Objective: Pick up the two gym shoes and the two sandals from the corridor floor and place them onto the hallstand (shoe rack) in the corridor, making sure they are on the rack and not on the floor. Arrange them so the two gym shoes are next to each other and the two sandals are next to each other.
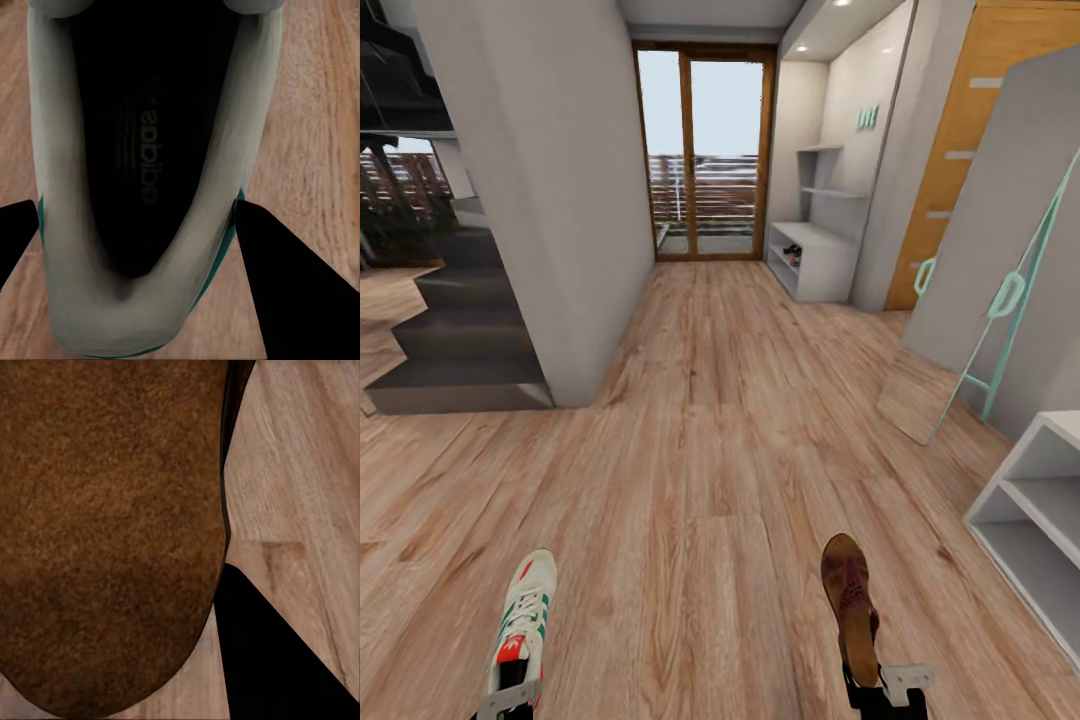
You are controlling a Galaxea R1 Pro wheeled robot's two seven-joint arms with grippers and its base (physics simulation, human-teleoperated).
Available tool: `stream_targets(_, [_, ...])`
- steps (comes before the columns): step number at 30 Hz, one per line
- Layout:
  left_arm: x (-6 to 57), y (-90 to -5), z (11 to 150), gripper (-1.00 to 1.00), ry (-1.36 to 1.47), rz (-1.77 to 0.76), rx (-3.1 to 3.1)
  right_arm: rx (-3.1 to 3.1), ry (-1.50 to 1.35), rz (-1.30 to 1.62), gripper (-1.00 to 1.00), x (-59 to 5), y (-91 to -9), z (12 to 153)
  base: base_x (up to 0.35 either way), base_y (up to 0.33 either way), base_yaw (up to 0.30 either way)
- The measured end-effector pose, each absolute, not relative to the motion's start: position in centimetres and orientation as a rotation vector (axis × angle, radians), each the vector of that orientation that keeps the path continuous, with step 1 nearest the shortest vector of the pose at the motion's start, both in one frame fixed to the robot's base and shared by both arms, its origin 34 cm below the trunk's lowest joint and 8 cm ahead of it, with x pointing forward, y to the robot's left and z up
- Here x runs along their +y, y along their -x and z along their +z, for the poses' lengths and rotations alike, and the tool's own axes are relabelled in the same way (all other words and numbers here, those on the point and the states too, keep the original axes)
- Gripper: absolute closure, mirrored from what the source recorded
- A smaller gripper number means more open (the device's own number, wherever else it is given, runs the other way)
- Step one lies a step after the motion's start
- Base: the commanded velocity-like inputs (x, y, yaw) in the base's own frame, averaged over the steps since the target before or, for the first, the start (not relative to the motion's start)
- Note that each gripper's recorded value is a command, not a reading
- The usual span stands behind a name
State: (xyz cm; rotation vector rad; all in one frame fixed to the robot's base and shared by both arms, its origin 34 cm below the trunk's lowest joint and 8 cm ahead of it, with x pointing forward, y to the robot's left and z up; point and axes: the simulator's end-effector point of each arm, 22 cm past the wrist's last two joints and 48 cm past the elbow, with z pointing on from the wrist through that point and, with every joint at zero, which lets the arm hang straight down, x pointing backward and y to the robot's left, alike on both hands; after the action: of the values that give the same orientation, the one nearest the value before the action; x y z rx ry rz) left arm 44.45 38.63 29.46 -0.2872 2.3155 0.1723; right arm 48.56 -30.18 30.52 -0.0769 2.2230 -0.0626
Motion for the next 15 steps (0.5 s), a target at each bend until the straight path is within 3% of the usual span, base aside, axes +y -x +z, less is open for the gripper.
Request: stream_targets(15, [38.61,-44.42,29.44,1.0,0.288,0.172,2.316,2.222,0.073,-0.068,1.0,-30.39,-48.58,30.56,0.34,0.0,0.001])
